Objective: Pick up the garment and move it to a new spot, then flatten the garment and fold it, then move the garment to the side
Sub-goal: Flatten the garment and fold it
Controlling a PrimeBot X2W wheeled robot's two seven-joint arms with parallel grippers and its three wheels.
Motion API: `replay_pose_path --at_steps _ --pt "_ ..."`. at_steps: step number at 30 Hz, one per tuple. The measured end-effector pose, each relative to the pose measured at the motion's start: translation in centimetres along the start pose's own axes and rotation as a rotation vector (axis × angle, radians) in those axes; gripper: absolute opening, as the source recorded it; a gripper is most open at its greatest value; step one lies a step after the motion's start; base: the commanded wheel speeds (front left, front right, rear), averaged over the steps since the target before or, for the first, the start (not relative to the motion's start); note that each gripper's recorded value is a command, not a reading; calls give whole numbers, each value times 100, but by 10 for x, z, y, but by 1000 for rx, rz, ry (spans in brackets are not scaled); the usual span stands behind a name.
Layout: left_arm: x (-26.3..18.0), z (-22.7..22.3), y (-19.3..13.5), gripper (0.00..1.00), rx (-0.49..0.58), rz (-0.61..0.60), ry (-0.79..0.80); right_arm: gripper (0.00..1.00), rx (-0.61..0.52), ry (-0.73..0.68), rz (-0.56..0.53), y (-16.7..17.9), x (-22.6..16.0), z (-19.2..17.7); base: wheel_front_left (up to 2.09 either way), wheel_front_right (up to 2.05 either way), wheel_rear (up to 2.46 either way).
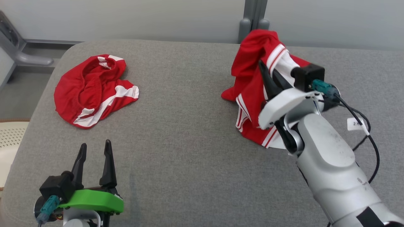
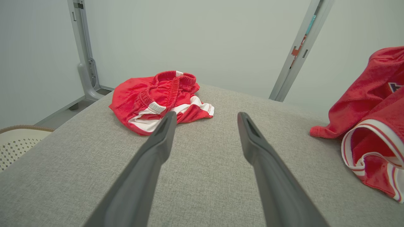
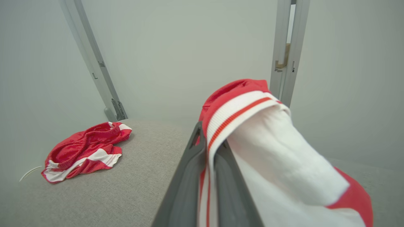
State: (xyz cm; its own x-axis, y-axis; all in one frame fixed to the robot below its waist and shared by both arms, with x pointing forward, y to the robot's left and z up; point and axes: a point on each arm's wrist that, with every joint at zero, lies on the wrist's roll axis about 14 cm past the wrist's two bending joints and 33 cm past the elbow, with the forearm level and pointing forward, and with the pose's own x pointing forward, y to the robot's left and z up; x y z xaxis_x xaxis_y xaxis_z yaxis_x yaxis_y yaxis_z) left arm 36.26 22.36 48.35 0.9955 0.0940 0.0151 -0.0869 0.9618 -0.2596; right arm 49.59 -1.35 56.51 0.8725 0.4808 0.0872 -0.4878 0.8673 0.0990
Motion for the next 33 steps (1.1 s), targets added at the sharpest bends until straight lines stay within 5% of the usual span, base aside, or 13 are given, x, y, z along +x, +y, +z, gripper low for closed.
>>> replay_pose_path --at_steps 6,14,18,21,32,33 --pt "2 4 -6 100 -2 -16 -14 0 -34 -197 117 33 24 82 0 0 0" --pt "3 5 -12 100 -11 -29 -21 0 89 -491 242 65 29 194 0 0 0" --pt "4 4 -14 100 -12 -33 -19 0 107 -557 231 58 26 216 0 0 0" --pt "6 4 -16 100 -12 -39 -18 0 103 -511 133 27 28 194 0 0 0" --pt "20 -7 -34 100 -9 -92 11 0 95 -53 -358 -141 -30 7 0 0 0" --pt "22 -7 -35 100 -9 -95 11 20 102 -41 -386 -149 -35 1 0 0 0"
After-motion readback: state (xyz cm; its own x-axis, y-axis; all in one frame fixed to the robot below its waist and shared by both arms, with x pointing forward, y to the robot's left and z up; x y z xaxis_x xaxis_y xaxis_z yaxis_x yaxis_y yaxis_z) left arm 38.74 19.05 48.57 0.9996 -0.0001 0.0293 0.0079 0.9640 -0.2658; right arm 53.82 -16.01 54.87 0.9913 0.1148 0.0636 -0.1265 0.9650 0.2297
